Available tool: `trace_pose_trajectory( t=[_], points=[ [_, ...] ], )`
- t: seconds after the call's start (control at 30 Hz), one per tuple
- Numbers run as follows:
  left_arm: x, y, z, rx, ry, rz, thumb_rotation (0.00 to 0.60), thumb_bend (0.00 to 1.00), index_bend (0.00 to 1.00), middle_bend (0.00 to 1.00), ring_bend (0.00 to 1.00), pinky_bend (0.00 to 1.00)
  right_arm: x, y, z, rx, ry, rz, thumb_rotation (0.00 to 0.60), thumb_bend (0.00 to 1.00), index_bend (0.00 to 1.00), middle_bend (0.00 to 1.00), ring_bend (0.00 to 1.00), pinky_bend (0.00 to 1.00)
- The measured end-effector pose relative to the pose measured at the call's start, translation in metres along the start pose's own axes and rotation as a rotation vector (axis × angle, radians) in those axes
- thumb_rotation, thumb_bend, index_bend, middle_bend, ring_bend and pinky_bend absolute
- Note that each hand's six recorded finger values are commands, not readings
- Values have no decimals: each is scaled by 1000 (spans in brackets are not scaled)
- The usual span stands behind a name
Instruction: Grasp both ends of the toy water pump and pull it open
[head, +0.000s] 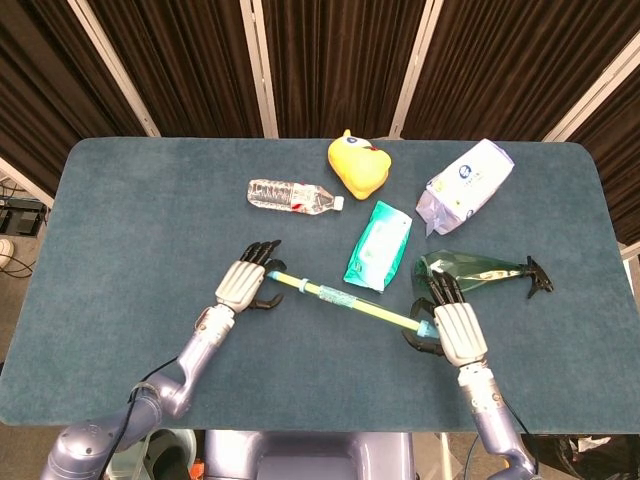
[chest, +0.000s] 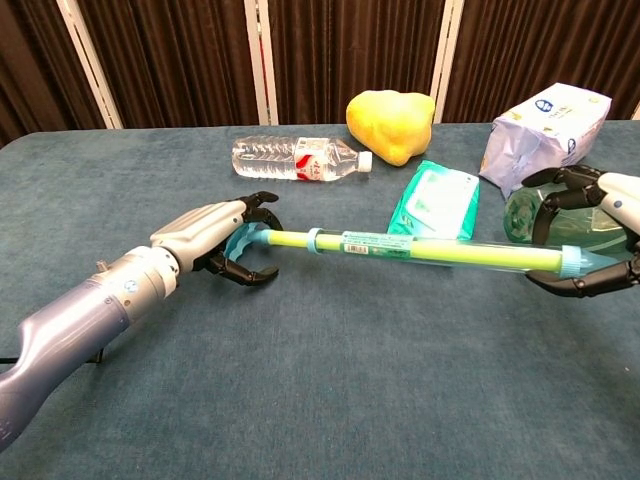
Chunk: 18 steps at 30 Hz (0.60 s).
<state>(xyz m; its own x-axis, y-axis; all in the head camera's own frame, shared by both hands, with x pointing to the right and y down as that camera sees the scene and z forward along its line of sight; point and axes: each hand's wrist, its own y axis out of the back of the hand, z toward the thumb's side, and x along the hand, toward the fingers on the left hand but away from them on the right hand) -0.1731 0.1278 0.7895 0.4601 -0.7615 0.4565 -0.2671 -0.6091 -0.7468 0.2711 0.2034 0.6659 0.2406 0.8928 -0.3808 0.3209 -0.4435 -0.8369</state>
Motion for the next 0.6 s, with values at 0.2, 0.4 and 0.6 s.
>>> trace_pose_trajectory(
  t=[0.2, 0.4, 0.6],
  points=[
    [6, -6, 2, 23, 15, -8, 600, 397, 461, 1, 0, 31, 1, 5, -3, 5, -4, -10, 600, 412, 751, 150, 0, 0],
    [6, -2, 6, 32, 4, 26, 600, 487, 623, 41, 0, 31, 1, 11, -6, 9, -9, -24, 600, 414, 753, 153, 0, 0],
    [3, 10, 4, 35, -5, 88, 600, 539, 687, 77, 0, 31, 0, 19, -11, 12, -22, -48, 600, 416, 754, 154, 0, 0]
  ],
)
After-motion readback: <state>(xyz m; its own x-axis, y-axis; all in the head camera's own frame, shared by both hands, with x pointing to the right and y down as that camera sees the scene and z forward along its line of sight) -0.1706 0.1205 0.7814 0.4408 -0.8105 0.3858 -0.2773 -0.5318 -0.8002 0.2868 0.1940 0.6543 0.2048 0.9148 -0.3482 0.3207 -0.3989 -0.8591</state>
